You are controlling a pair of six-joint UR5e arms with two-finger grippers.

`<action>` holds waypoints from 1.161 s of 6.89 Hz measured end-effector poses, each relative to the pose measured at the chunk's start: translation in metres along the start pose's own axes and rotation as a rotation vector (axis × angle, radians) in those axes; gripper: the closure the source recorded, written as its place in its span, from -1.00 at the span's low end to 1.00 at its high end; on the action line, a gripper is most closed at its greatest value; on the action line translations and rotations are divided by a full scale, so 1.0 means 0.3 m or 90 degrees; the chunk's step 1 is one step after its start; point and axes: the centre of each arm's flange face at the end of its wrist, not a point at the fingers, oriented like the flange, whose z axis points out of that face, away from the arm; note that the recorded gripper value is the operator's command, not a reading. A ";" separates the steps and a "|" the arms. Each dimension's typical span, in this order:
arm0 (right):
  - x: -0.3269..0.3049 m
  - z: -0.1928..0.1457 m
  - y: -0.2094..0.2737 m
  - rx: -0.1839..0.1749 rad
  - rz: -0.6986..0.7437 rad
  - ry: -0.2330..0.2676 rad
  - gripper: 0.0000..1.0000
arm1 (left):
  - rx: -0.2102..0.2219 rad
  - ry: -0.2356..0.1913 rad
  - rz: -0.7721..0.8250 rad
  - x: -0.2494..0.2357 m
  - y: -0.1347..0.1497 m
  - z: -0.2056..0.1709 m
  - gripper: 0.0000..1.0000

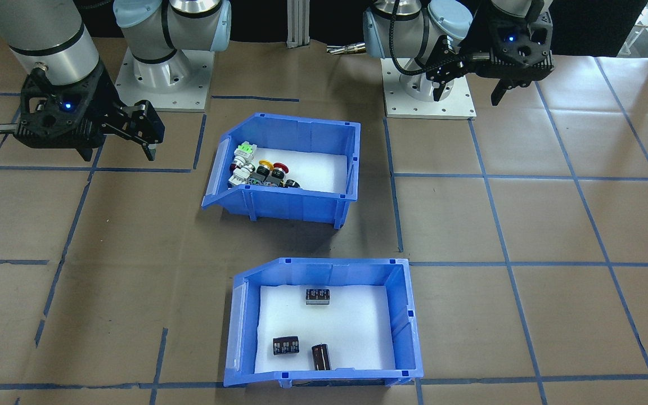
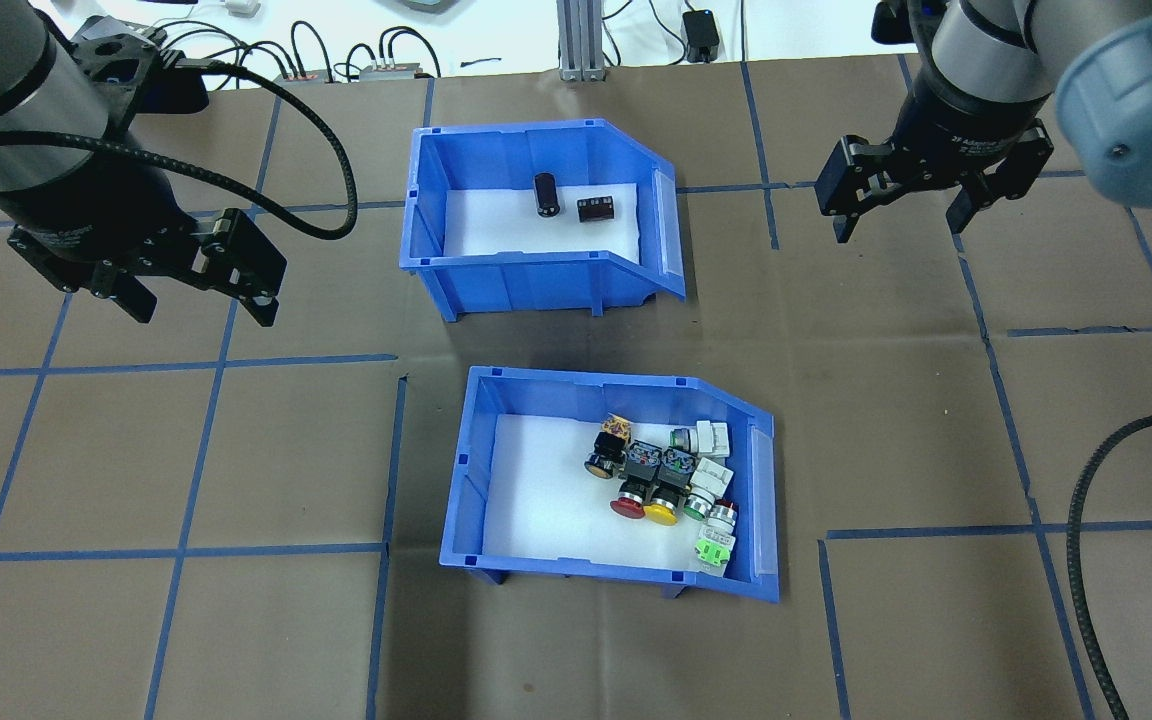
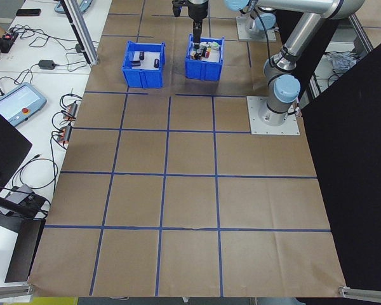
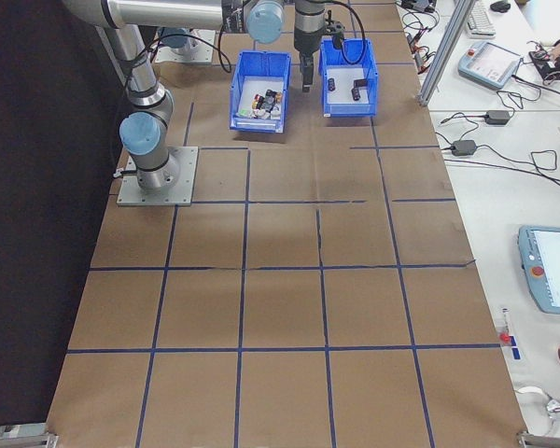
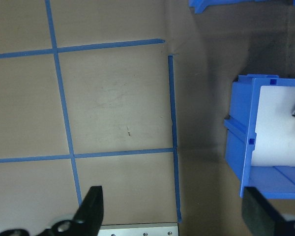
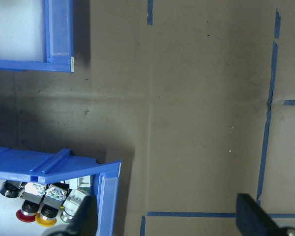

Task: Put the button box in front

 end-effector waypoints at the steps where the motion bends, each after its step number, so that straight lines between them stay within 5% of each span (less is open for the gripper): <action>1: -0.002 -0.019 -0.031 0.007 -0.029 -0.001 -1.00 | 0.002 0.006 -0.002 0.002 -0.004 0.000 -1.00; 5: -0.041 -0.053 -0.235 0.013 -0.190 -0.033 -1.00 | 0.005 0.007 -0.014 0.000 0.006 -0.012 -1.00; 8: -0.155 -0.083 -0.370 0.040 -0.427 -0.046 -1.00 | -0.023 0.015 -0.027 0.089 0.035 0.053 -1.00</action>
